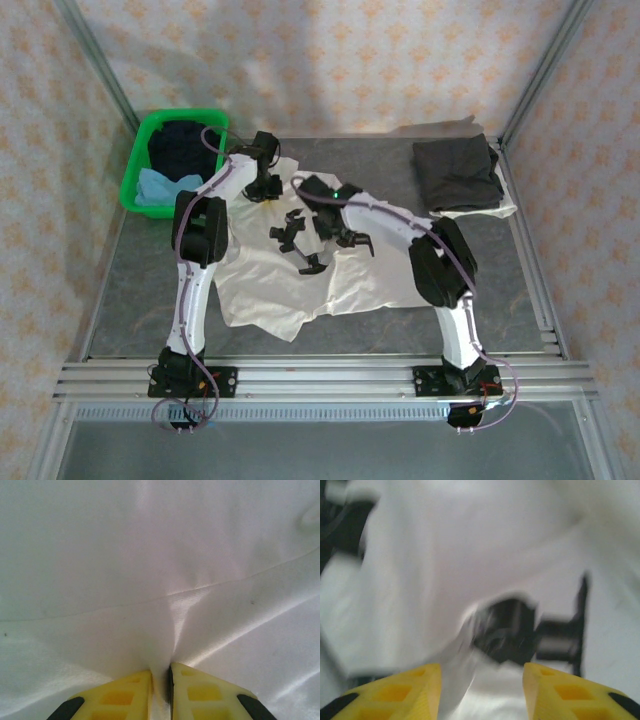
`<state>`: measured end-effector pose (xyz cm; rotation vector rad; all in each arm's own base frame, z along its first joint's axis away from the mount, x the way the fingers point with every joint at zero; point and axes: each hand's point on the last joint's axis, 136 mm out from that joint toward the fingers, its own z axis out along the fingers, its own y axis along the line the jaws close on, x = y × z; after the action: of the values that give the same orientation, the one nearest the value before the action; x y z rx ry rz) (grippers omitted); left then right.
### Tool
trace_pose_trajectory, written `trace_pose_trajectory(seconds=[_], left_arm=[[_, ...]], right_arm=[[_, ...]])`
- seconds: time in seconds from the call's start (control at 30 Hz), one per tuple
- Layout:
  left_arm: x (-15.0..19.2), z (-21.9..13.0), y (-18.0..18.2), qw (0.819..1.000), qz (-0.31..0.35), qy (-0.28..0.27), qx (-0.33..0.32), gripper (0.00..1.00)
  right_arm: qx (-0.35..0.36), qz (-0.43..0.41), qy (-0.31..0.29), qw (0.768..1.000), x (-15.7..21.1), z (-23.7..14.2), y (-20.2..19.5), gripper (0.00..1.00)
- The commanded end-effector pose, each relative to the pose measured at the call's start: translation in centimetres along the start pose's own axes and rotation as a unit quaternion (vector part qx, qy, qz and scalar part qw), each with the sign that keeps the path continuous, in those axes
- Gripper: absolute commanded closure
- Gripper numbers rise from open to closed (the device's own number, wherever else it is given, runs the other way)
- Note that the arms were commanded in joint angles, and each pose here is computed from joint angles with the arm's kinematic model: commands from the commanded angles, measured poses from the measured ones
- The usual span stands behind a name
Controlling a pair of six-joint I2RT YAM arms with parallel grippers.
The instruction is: Fold and stack the t-shirts
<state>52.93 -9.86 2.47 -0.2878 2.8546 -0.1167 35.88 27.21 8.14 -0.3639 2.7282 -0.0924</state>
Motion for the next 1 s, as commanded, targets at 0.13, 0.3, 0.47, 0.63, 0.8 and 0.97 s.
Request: trace_pose_trajectory(seconds=[0.13, 0.3, 0.47, 0.63, 0.8, 0.97], left_arm=[[0.7, 1.2, 1.0, 1.000, -0.007, 0.023, -0.007, 0.83], [1.0, 1.7, 0.8, 1.000, -0.014, 0.028, 0.001, 0.83], [1.1, 2.1, 0.8, 0.999, -0.012, 0.037, 0.001, 0.83], [1.3, 2.2, 0.6, 0.999, -0.012, 0.041, 0.006, 0.83], [1.0, 1.8, 0.4, 0.999, -0.012, 0.038, 0.012, 0.83], [1.0, 1.7, 0.2, 0.999, -0.014, 0.037, 0.016, 0.84]], right_arm=[[-0.007, 0.116, -0.096, 0.989, -2.7, -5.0, -8.0, 0.37], [0.017, 0.139, -0.036, 0.989, -5.4, 1.3, -13.3, 0.32], [-0.044, 0.129, -0.002, 0.991, -7.2, 5.7, -13.1, 0.28], [-0.086, 0.119, 0.020, 0.989, -7.1, 7.0, -12.2, 0.41], [-0.146, 0.132, 0.007, 0.980, -6.7, 4.9, -10.3, 0.83], [-0.144, 0.135, 0.019, 0.980, -3.3, 3.9, -9.0, 1.00]])
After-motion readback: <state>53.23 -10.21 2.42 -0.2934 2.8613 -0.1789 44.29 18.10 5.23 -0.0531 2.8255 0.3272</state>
